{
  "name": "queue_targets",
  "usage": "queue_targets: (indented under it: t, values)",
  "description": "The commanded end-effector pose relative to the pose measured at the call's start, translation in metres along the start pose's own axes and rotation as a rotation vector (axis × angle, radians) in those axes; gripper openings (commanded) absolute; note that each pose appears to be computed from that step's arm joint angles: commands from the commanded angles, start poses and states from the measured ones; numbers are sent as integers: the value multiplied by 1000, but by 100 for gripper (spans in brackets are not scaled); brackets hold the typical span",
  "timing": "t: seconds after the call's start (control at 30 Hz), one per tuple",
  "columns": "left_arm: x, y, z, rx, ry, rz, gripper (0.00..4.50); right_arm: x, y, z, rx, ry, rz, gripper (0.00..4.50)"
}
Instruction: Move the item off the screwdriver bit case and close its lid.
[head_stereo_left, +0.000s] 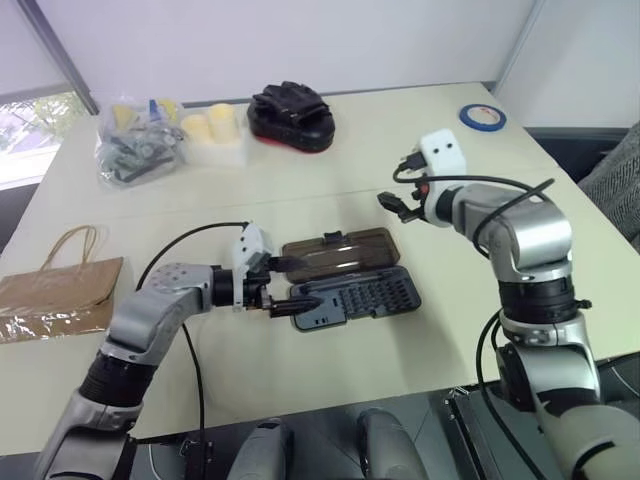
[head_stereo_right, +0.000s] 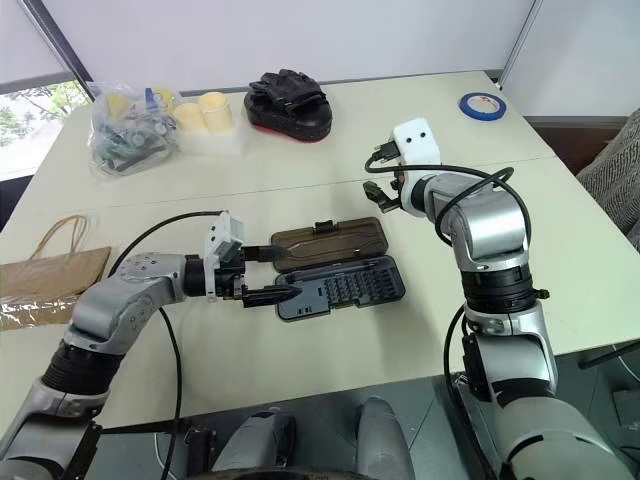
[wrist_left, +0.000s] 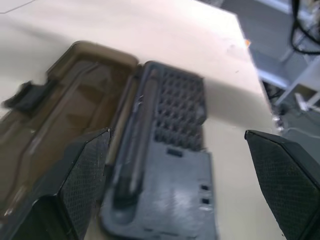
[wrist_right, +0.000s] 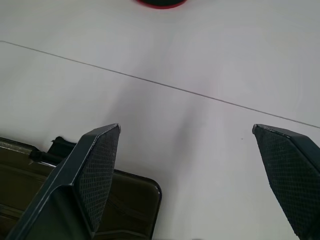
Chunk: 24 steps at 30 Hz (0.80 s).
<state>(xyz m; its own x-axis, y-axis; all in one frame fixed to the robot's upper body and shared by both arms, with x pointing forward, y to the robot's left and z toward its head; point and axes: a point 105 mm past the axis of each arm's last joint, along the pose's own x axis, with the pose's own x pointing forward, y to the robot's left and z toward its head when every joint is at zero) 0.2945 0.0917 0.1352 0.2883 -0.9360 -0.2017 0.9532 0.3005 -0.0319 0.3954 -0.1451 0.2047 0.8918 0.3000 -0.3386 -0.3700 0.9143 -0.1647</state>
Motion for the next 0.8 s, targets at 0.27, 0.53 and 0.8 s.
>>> queue_targets:
  t: [0.27,0.53,0.8]
  values:
    - [4,-11,9,90,-18,-73,3,-3,1,12,-21,-61,4,450]
    - [2,-18,-16,50,108,-170,3,2,-7,6,-73,-43,-1,450]
    - [5,-6,-39,79,200,-150,3,17,-17,-4,-144,42,67,450]
